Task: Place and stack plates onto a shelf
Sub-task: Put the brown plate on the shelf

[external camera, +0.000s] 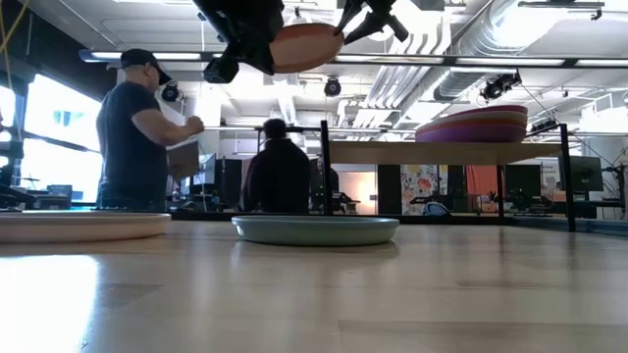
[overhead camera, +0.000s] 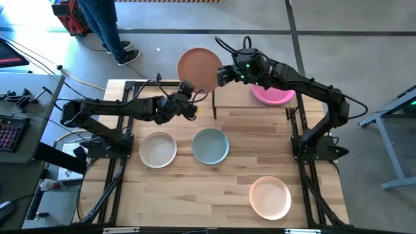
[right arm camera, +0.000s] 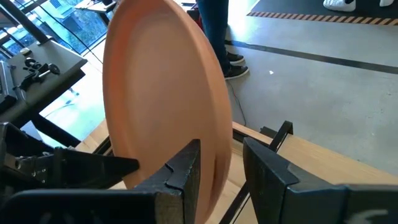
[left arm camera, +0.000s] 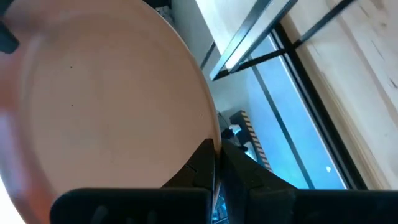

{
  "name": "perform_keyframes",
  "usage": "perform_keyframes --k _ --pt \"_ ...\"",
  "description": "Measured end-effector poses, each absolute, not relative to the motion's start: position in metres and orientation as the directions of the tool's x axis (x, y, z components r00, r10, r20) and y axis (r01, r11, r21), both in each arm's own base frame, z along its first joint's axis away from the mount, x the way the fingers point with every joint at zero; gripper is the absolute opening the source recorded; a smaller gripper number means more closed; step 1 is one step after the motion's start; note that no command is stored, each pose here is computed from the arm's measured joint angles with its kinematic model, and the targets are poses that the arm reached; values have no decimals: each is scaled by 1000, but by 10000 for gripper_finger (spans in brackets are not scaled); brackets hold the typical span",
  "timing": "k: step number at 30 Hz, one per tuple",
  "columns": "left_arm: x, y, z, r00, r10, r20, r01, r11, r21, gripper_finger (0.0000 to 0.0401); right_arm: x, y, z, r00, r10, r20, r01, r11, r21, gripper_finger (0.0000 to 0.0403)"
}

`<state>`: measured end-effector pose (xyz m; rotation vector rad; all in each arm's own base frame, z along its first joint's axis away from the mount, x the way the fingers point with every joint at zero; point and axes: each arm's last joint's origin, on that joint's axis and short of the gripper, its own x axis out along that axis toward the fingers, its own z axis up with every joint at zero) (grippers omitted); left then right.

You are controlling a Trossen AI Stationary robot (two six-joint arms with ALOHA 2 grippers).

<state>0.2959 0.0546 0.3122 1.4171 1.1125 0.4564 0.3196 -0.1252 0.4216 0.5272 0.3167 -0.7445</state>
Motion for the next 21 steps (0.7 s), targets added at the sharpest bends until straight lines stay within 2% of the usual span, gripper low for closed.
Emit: perform_keyframes --k 7,14,21 --pt "297 50 312 484 806 -341 322 199 926 3 320 -125 421 697 -557 -452 712 615 340 89" --pt "298 46 312 521 776 -355 321 208 924 4 319 -125 421 689 -563 -456 719 611 332 9" --pt "298 44 311 527 771 -358 309 218 926 5 317 -125 415 652 -564 -507 749 583 314 3"
